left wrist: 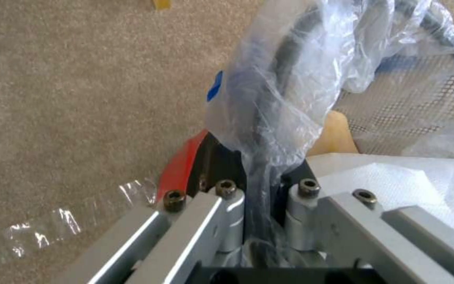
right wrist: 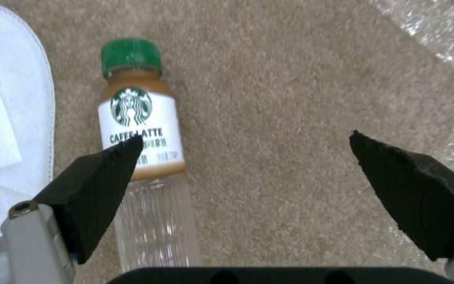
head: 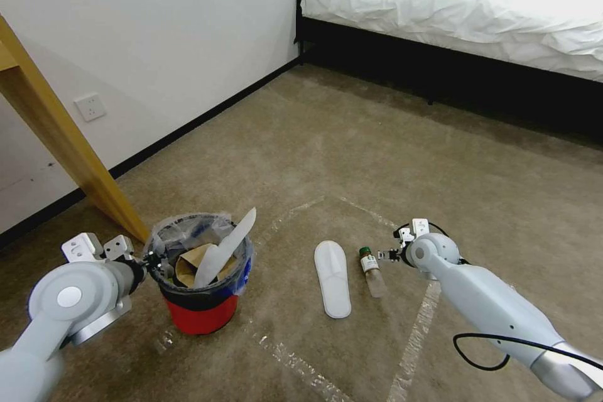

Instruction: Pick up the trash bin and place the garbage on the floor into it.

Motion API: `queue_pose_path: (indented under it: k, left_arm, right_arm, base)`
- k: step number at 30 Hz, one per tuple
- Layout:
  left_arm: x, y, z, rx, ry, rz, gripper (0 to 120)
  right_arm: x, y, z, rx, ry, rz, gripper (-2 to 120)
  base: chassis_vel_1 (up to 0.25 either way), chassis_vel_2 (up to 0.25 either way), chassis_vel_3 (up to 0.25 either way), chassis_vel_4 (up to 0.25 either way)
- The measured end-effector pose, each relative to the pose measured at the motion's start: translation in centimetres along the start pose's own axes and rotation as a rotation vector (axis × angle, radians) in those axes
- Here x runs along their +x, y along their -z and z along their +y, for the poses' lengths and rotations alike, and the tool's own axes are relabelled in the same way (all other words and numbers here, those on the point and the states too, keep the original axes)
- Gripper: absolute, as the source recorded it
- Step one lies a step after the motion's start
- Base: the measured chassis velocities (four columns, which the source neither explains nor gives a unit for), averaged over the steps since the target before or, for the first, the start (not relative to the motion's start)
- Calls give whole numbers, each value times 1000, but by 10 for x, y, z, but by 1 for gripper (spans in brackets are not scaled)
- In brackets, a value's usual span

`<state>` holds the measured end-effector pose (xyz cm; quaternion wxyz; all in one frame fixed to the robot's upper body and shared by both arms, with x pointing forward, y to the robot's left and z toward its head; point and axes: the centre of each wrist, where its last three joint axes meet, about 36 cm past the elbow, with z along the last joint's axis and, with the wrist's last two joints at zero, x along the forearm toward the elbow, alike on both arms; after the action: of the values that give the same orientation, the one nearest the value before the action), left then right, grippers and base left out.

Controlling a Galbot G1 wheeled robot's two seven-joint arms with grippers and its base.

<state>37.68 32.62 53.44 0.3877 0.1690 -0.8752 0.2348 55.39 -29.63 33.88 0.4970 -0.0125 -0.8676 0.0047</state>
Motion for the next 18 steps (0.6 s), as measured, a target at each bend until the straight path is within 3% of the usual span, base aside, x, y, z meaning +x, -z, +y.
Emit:
queue_pose_path:
  k: [18]
  left_arm:
    - [-4,-1,0,-1,7,4,4]
  right_arm:
    - [-15,-20,-1,85,87,-38,100]
  base:
    - [0,0,0,0]
